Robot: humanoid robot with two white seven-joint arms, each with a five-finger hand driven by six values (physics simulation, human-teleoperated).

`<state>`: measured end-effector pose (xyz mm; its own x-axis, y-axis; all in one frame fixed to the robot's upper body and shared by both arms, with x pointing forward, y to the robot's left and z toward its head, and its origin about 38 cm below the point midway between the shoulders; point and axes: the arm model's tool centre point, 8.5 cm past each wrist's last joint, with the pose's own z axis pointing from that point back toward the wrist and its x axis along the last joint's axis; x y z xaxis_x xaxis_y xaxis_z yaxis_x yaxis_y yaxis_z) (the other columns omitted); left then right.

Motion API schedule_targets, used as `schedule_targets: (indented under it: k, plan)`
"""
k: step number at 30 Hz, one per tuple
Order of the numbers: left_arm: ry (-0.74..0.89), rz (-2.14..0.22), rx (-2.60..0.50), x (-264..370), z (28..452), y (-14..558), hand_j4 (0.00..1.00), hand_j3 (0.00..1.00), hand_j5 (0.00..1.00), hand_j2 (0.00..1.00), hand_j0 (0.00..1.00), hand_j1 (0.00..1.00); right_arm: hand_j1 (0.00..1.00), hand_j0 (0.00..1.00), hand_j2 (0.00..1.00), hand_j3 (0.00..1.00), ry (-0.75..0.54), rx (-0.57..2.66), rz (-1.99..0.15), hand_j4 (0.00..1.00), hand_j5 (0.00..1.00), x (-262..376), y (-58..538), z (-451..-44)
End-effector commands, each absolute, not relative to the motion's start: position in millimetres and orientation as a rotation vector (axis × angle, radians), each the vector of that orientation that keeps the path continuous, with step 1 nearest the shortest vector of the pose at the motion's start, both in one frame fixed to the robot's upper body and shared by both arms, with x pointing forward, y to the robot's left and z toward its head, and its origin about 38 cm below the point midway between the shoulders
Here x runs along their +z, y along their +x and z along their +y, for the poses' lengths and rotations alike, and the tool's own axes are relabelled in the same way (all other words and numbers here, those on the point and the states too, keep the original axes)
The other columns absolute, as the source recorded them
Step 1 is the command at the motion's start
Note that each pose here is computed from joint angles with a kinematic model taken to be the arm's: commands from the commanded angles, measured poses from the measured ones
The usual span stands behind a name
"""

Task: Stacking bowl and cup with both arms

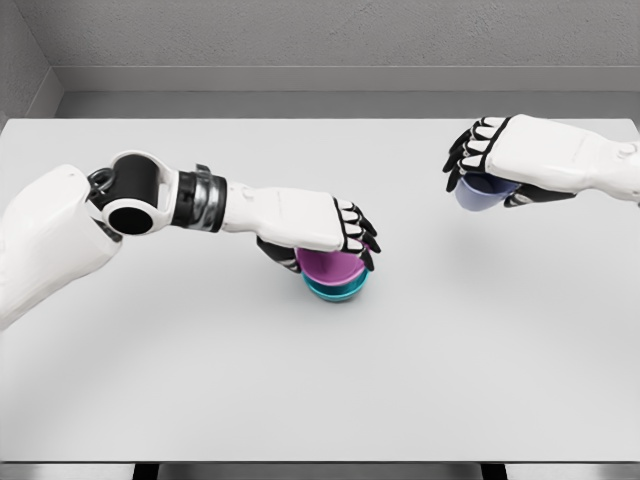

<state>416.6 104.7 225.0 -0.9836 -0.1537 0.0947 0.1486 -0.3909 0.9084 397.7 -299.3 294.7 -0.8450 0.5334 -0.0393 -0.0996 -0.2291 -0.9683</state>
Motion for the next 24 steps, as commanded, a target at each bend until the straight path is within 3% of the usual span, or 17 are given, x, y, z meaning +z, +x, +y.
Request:
schedule_targets:
  k: [1, 19, 21, 22, 24]
  plan:
    - [-0.005, -1.623, -2.472, 224.9, 102.5, 415.9, 0.8, 0.8, 0.8, 0.8, 0.8, 0.8, 0.58, 0.58, 0.58, 0.58, -0.517, 2.115, -1.634, 0.58, 0.58, 296.3, 397.7, -299.4]
    - [0.004, -1.594, -2.469, 217.1, 106.0, 419.0, 0.81, 0.81, 0.81, 0.81, 0.81, 0.81, 0.6, 0.6, 0.6, 0.6, -0.511, 2.118, -1.654, 0.6, 0.6, 298.1, 399.1, -293.0]
    - [0.003, -1.596, -2.471, 217.6, 105.4, 418.4, 0.86, 0.86, 0.86, 0.86, 0.86, 0.86, 0.6, 0.6, 0.6, 0.6, -0.512, 2.118, -1.655, 0.6, 0.6, 298.7, 399.2, -293.0]
    - [0.002, -1.597, -2.469, 217.7, 105.4, 418.3, 0.95, 0.95, 0.95, 0.95, 0.95, 0.95, 0.6, 0.6, 0.6, 0.6, -0.511, 2.119, -1.656, 0.6, 0.6, 298.8, 398.9, -292.5]
    - [0.003, -1.598, -2.47, 218.3, 105.3, 418.6, 0.99, 0.99, 0.99, 0.99, 0.99, 0.99, 0.6, 0.6, 0.6, 0.6, -0.513, 2.125, -1.665, 0.6, 0.6, 301.7, 398.1, -290.2]
